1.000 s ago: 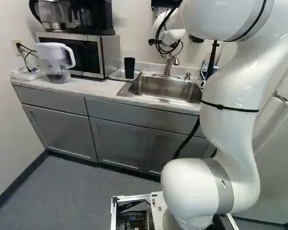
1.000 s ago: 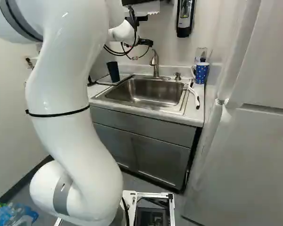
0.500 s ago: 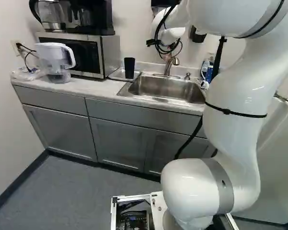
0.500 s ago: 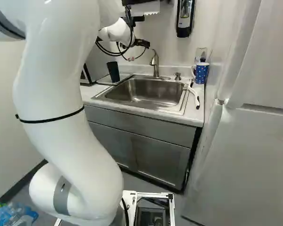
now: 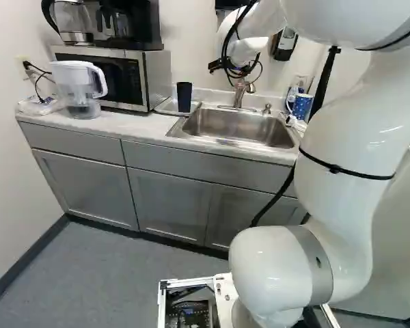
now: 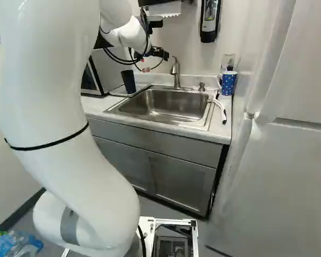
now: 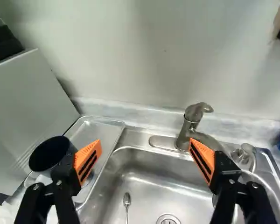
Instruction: Rinse the cup and place it in the tray
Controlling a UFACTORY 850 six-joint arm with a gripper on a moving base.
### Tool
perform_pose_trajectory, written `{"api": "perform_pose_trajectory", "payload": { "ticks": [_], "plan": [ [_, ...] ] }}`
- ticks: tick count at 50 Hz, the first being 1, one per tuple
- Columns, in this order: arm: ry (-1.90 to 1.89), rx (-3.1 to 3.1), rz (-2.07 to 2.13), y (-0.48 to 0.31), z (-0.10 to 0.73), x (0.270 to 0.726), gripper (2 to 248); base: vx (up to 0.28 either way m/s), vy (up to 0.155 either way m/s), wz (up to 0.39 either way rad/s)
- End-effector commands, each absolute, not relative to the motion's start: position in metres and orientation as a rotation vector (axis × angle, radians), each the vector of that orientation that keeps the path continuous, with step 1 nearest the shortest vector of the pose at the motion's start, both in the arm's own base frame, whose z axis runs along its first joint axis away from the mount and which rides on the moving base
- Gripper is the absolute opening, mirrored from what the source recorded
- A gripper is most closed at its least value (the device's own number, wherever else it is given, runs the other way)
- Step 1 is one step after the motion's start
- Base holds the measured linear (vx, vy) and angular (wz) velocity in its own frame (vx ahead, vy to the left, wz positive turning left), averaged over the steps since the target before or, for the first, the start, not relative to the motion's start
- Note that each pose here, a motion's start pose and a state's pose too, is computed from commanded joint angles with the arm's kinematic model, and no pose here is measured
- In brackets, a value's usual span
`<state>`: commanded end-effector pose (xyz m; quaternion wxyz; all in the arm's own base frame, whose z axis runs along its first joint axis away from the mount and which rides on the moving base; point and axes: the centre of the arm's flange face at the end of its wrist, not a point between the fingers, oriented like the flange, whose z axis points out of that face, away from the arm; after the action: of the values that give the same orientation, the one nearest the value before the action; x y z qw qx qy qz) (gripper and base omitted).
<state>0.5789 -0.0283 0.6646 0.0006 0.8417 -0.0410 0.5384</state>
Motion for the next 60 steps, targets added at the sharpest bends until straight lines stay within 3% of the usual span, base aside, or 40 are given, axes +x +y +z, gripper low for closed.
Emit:
{"api": "perform_pose_trajectory", "payload": {
  "ticks": [60],
  "plan": [
    [-0.160,2.865,1.292,-0.035,0.643,0.485,247,0.000,0.000,0.000]
  ]
}}
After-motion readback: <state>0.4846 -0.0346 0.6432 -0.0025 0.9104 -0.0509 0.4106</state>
